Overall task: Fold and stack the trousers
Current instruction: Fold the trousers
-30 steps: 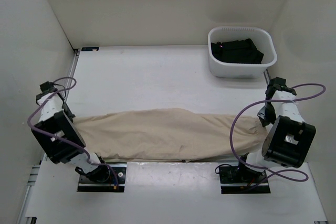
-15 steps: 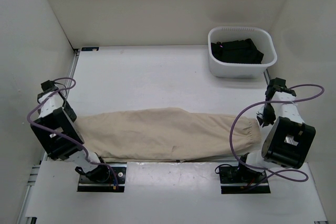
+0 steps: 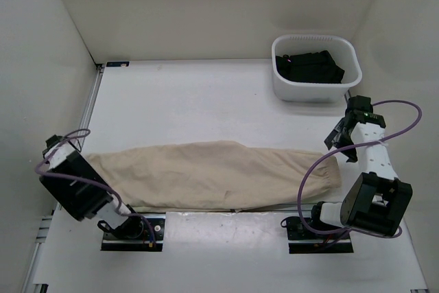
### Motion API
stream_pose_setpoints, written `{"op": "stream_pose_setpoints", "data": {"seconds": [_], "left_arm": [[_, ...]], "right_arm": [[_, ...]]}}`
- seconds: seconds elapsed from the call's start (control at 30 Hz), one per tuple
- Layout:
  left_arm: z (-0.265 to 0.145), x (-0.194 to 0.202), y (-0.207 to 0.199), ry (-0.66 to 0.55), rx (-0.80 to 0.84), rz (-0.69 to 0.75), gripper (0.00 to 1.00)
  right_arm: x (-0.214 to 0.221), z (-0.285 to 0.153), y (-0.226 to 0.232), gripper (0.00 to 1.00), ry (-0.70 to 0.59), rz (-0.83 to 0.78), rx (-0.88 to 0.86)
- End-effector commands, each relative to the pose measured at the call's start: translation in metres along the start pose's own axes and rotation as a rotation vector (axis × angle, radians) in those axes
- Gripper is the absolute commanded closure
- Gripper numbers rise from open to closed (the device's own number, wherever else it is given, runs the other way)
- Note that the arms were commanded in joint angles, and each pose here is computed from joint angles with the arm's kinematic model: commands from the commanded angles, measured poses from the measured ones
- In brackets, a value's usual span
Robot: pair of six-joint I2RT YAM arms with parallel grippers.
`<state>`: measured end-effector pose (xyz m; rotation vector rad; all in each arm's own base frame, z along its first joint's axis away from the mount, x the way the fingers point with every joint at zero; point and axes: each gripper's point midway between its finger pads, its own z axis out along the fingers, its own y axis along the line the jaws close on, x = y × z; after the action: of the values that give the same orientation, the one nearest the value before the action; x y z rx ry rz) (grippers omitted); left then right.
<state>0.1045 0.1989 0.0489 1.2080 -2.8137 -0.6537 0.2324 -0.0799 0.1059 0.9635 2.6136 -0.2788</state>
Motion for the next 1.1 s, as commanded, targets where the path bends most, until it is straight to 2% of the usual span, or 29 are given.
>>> {"op": "stream_pose_setpoints", "data": {"seconds": [0.0,0.17,0.23,0.27,0.3,0.33,0.37,0.6,0.63,0.7,0.8,0.9,0.93,0.97,1.0,1.07], "left_arm": [[0.013,0.012,-0.014,0.106,0.11,-0.021,0.17],[0.031,0.028,-0.019,0.218,0.115,-0.004,0.18],[0.036,0.032,-0.019,0.249,0.107,0.008,0.27],[0.036,0.03,-0.022,0.241,0.119,0.003,0.36],[0.038,0.031,-0.023,0.251,0.119,0.007,0.51],[0.037,0.026,-0.022,0.239,0.119,0.003,0.79],[0.035,0.025,-0.022,0.226,0.127,-0.003,0.86],[0.004,-0.01,0.003,0.068,0.065,-0.054,0.86],[-0.003,-0.013,0.008,0.047,0.053,-0.062,0.8],[-0.007,-0.012,0.011,0.04,0.044,-0.065,0.53],[-0.008,-0.008,0.01,0.048,0.053,-0.062,0.44],[-0.006,-0.007,0.009,0.059,0.054,-0.057,0.43],[-0.004,-0.006,0.008,0.068,0.054,-0.054,0.45],[-0.004,-0.006,0.008,0.068,0.054,-0.054,0.53],[-0.001,-0.002,0.006,0.086,0.055,-0.047,0.57],[0.002,0.004,0.006,0.108,0.047,-0.039,0.57]], "right_arm": [[-0.004,-0.013,0.005,0.27,-0.004,-0.007,-0.042],[0.002,-0.011,0.005,0.26,0.01,0.0,-0.049],[0.009,-0.008,0.003,0.26,0.023,-0.003,-0.043],[0.014,-0.004,0.002,0.26,0.034,0.005,-0.038],[0.019,-0.001,0.001,0.26,0.047,0.002,-0.032],[0.021,0.002,0.001,0.26,0.05,0.012,-0.03],[0.024,0.004,0.002,0.27,0.056,0.012,-0.037],[0.051,0.033,-0.001,0.31,0.158,0.028,0.014],[0.051,0.035,-0.003,0.31,0.164,0.025,0.027],[0.052,0.039,-0.002,0.3,0.174,0.023,0.032],[0.057,0.044,-0.001,0.3,0.197,0.019,0.034],[0.057,0.044,-0.001,0.3,0.197,0.009,0.033],[0.053,0.043,0.0,0.3,0.189,0.01,0.029],[0.053,0.043,0.0,0.3,0.189,0.01,0.029],[0.053,0.043,-0.001,0.3,0.189,0.001,0.028],[0.051,0.041,-0.002,0.3,0.175,0.002,0.033]]}}
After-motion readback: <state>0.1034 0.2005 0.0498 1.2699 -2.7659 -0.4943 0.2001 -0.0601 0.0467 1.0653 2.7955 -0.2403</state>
